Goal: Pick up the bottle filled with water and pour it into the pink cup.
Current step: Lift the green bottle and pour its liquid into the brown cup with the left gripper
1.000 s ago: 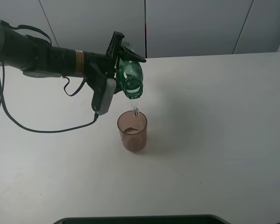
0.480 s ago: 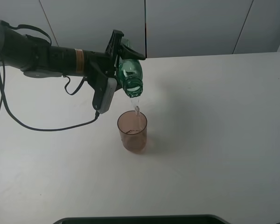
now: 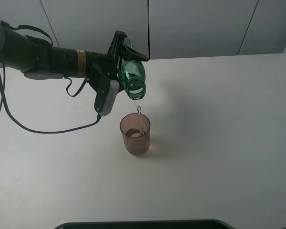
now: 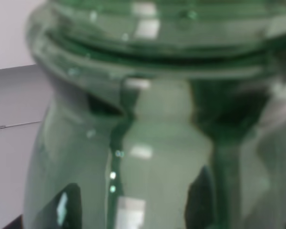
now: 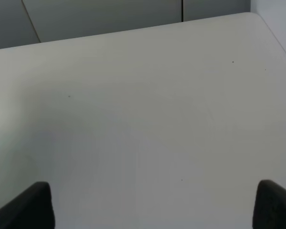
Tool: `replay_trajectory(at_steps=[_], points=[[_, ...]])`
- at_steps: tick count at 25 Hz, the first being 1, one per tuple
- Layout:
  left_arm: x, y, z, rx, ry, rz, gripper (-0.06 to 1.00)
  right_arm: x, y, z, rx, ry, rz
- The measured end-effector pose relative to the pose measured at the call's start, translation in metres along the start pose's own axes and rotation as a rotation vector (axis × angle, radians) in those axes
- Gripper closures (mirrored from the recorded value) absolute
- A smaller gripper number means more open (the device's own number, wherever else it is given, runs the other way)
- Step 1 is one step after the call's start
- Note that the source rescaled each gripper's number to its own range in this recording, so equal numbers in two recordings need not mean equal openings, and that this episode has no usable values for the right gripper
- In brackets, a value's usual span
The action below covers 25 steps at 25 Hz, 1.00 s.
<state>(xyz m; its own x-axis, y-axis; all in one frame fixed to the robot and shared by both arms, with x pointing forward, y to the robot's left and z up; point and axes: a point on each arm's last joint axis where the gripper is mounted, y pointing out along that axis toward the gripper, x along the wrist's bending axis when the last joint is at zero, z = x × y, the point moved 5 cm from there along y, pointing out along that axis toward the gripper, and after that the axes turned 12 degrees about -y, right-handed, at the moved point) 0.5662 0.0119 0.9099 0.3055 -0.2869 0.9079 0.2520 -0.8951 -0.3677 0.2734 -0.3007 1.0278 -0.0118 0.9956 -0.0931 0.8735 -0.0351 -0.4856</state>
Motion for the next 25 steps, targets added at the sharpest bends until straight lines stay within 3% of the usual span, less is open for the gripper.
replay_trajectory(at_steps=[25], points=[[0.0044, 0.0000, 0.0031, 0.021, 0.027, -0.027, 0.92, 0.0000, 0.0000, 0.0000, 0.000, 0.000, 0.000]])
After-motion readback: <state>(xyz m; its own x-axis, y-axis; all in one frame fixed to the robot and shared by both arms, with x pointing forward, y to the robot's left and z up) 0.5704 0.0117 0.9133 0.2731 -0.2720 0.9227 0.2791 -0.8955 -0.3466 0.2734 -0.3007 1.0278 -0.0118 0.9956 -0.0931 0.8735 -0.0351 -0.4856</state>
